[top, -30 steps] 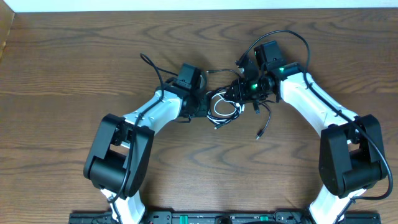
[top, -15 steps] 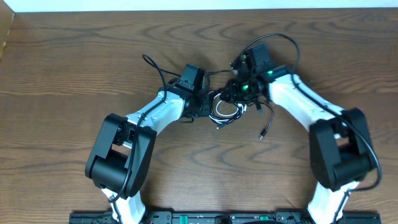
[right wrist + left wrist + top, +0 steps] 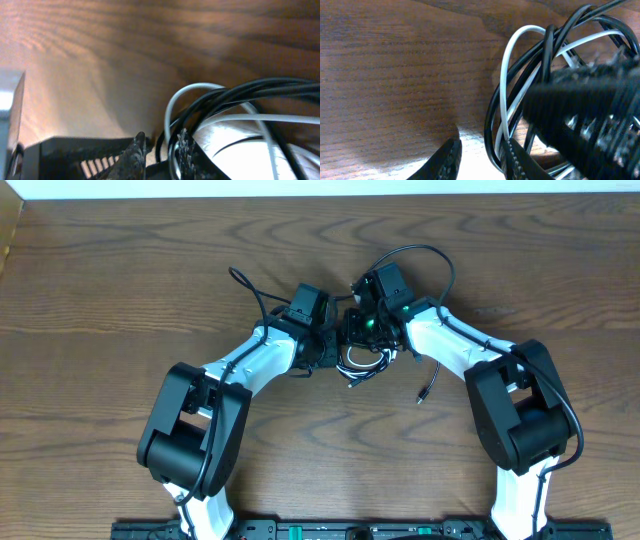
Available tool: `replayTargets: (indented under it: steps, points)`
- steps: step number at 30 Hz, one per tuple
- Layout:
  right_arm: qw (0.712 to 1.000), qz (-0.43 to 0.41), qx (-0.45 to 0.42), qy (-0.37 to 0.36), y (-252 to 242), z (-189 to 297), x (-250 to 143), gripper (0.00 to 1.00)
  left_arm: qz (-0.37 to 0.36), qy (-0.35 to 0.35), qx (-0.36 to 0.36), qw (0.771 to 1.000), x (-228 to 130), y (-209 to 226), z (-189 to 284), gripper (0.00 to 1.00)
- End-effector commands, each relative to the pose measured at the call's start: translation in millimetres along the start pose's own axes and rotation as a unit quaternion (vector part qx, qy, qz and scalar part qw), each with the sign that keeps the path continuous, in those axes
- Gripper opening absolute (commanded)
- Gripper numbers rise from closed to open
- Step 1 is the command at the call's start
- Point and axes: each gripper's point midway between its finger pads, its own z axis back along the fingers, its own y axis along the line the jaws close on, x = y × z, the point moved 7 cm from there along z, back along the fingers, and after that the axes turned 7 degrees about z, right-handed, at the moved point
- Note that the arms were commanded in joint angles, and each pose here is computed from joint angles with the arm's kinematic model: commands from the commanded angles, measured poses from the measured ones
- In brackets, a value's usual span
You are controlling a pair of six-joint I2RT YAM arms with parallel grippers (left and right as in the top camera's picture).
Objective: Untangle cables
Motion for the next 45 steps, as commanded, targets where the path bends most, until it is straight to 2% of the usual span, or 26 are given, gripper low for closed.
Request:
replayTargets:
  steps: [1, 10, 11, 12, 19, 24, 28, 32, 33, 34, 39, 45]
  points:
    - [0.999, -0.022, -0.030, -0.017, -5.6, -1.7, 2.3, 0.18, 0.007, 0.018, 0.017, 1.000, -7.1, 8.1, -11.3, 0.31]
    - [0.999, -0.043, -0.032, -0.002, -10.8, -24.5, -6.2, 0.16, 0.007, 0.018, 0.017, 1.000, -7.1, 8.0, -11.2, 0.31]
    - [0.999, -0.042, -0.031, -0.003, -12.1, -27.8, -6.3, 0.12, 0.007, 0.018, 0.017, 1.000, -7.1, 8.1, -11.3, 0.31]
    - [0.999, -0.039, -0.030, -0.003, -13.1, -30.6, -6.2, 0.01, 0.006, 0.018, 0.017, 1.000, -7.0, 8.2, -11.3, 0.31]
    - [0.999, 0.003, 0.046, 0.004, -5.2, -8.4, 5.2, 0.01, -0.047, 0.011, 0.000, 0.999, 0.4, 11.6, 9.3, 0.32]
    - [0.994, 0.020, 0.110, 0.013, -7.1, 8.3, 12.0, 0.01, -0.021, -0.017, -0.004, 1.000, 15.1, 25.0, 38.7, 0.32]
    - [0.987, 0.035, 0.155, 0.027, -9.0, 17.1, 11.7, 0.01, -0.010, -0.011, -0.040, 0.999, 19.8, 30.0, 47.3, 0.33]
    - [0.986, 0.033, 0.158, 0.030, -14.1, 20.4, 12.0, 0.01, -0.027, 0.000, -0.053, 0.998, 17.3, 29.7, 47.9, 0.39]
    - [0.986, 0.033, 0.158, 0.030, -14.2, 20.4, 12.0, 0.08, -0.028, 0.000, -0.050, 0.998, 17.1, 30.4, 47.8, 0.40]
    - [0.987, 0.033, 0.158, 0.030, -14.0, 20.2, 11.9, 0.20, -0.026, -0.002, -0.041, 0.999, 17.3, 32.5, 47.6, 0.40]
    - [0.989, 0.044, 0.137, 0.036, -3.0, 9.3, 4.1, 0.22, 0.043, -0.028, 0.063, 0.997, 19.7, 56.4, 48.5, 0.39]
    - [0.996, 0.079, 0.031, 0.006, 14.2, -16.6, -6.6, 0.22, 0.055, -0.020, 0.079, 0.995, 17.4, 65.1, 50.3, 0.39]
